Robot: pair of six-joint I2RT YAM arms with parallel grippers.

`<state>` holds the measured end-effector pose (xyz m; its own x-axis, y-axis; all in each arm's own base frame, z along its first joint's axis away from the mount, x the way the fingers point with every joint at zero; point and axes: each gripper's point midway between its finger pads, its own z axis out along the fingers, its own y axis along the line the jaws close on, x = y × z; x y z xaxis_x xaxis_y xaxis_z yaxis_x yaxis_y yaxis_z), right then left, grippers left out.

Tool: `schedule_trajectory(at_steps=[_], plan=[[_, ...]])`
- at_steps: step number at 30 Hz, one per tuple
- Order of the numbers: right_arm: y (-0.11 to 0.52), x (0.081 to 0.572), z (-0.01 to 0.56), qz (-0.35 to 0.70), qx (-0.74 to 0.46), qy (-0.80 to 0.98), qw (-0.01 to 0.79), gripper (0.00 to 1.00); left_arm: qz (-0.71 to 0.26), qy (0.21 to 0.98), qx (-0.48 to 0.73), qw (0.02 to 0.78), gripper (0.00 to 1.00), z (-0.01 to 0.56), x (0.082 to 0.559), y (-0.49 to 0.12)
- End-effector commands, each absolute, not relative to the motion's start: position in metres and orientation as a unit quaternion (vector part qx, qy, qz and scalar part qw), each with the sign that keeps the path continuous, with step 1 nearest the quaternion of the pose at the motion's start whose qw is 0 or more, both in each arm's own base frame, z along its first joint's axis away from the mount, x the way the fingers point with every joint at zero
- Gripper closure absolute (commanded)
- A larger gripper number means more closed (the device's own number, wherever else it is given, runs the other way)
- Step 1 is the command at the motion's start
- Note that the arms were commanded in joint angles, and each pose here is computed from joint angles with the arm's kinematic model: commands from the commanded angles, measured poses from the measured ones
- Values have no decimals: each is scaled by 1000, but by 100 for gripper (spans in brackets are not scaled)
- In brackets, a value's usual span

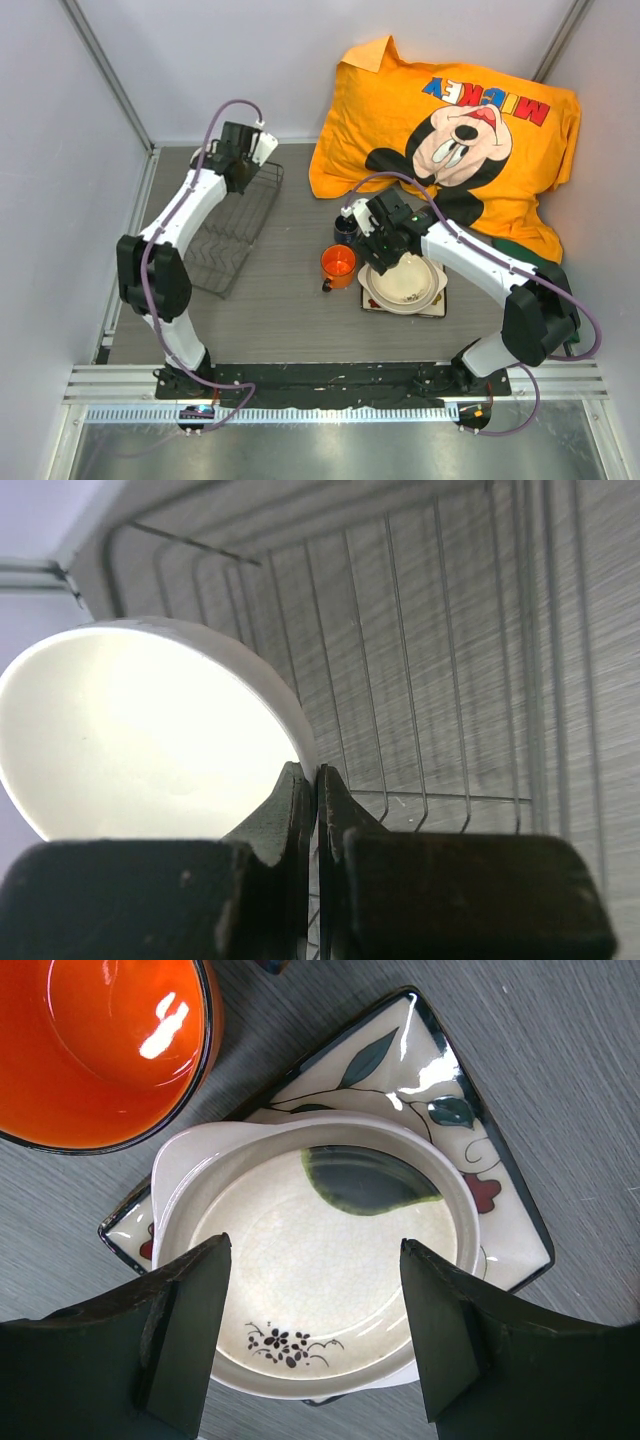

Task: Unload the mixed dishes from the dish rack
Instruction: Pick up the bowl from the dish rack, then place the bowl at the center of the board.

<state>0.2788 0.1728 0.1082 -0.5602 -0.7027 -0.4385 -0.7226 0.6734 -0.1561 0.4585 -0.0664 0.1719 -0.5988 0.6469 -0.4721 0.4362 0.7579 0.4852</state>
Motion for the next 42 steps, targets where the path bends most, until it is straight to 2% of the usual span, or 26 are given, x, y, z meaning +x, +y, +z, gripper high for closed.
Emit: schedule_trajectory(at_steps=[1,10,19,42], plan=[[173,293,125,15,-383,881,277,27,125,861,299,393,100,250,441,-82],[146,318,149,7,-314,891,327,28,52,839,364,401,100,273,384,-152],[111,324,163,-3,-261,899,353,27,0,813,437,386,100,269,334,-222],[90,318,165,-6,-226,906,359,27,-34,816,512,266,100,142,320,-260]])
